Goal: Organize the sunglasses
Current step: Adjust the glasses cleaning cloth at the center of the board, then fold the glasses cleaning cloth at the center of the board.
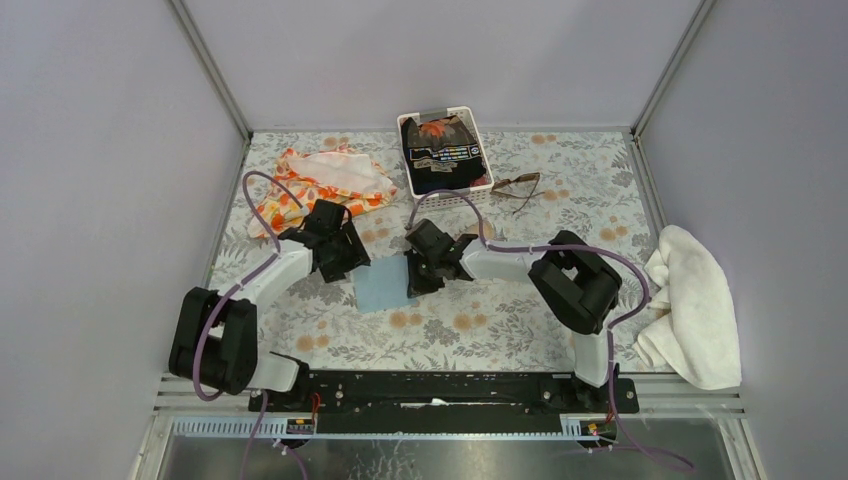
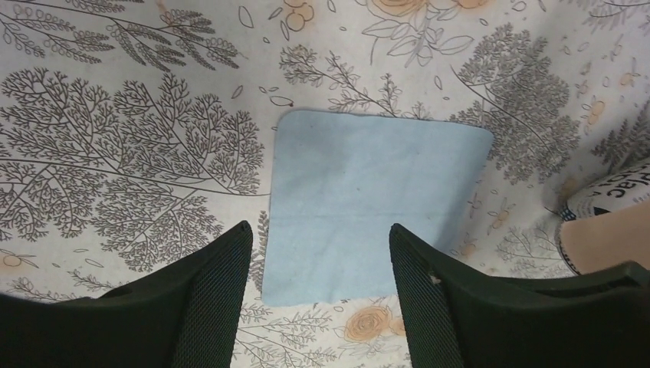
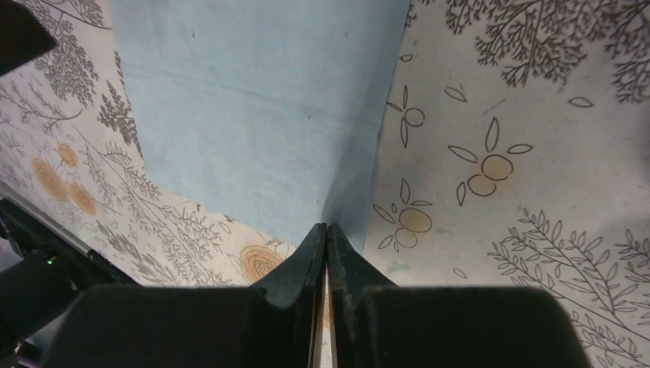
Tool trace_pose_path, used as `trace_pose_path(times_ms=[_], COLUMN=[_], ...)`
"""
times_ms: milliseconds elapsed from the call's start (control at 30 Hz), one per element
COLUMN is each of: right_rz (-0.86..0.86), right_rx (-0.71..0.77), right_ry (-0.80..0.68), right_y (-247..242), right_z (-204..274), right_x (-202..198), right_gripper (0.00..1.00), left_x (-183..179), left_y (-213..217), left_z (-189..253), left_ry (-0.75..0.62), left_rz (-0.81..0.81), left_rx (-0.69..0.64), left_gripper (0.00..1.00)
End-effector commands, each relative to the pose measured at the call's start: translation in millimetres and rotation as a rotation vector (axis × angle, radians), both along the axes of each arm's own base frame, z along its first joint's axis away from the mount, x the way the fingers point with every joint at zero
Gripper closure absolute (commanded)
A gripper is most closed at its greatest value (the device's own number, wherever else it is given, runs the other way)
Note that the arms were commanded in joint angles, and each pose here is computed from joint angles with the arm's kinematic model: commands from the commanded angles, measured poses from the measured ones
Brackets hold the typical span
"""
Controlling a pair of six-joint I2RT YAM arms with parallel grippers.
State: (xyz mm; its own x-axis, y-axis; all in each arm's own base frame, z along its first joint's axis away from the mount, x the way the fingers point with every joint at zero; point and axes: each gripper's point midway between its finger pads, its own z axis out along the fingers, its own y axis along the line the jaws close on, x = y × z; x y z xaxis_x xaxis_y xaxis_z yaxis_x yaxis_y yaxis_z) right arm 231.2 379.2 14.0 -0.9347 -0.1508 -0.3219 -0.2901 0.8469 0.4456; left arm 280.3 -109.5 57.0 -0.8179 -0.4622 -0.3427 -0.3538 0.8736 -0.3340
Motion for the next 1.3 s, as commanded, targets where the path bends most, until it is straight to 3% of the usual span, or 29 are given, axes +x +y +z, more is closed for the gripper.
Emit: trace_pose_path(times_ms=[0, 200, 433, 567, 667, 800, 900, 1267], right_rz=[0.014, -0.061, -0.044, -0.098, -0.153, -0.222, -0.260, -0.354], right_rx=[0.004, 0.007, -0.026, 0.012, 0.045, 0.072, 0.058, 0.057], right_ry=[-0.052, -0.157, -0.139, -0.099, -0.069, -0.044, -0.020, -0.015], right_y=[-2.5, -17.9, -6.1, -11.7, -14.8, -11.2, -14.7, -21.6], right_z=[17.6, 45.1, 37.9, 34.7, 32.6, 30.4, 21.3, 11.6], right_x=[2.7, 13.9, 23.1, 12.5, 5.5, -0.4, -5.9, -2.1], right_gripper=[0.89, 0.72, 0.67, 0.66, 0.57, 0.58, 0.61, 0.67], left_x=[17.3, -3.6, -5.3, -26.0, -48.6, -68.2, -81.2, -100.0], left_y=[11.7, 15.3, 22.1, 19.0, 14.7, 9.2, -3.6, -10.8], left_z=[1.3, -6.1, -9.4, -7.8, -17.2, -20.9, -24.5, -45.5], left_ry=[-0.062, -0.048, -0.054, -0.034, -0.006, 0.001, 0.047, 0.122], left_rz=[0.018, 0.031, 0.068, 0.122, 0.156, 0.181, 0.166, 0.166], left_rx=[0.059, 0.047, 0.071, 0.010, -0.045, -0.073, -0.134, -0.094], left_gripper=[0.29, 0.26, 0.25, 0.27, 0.24, 0.24, 0.33, 0.47])
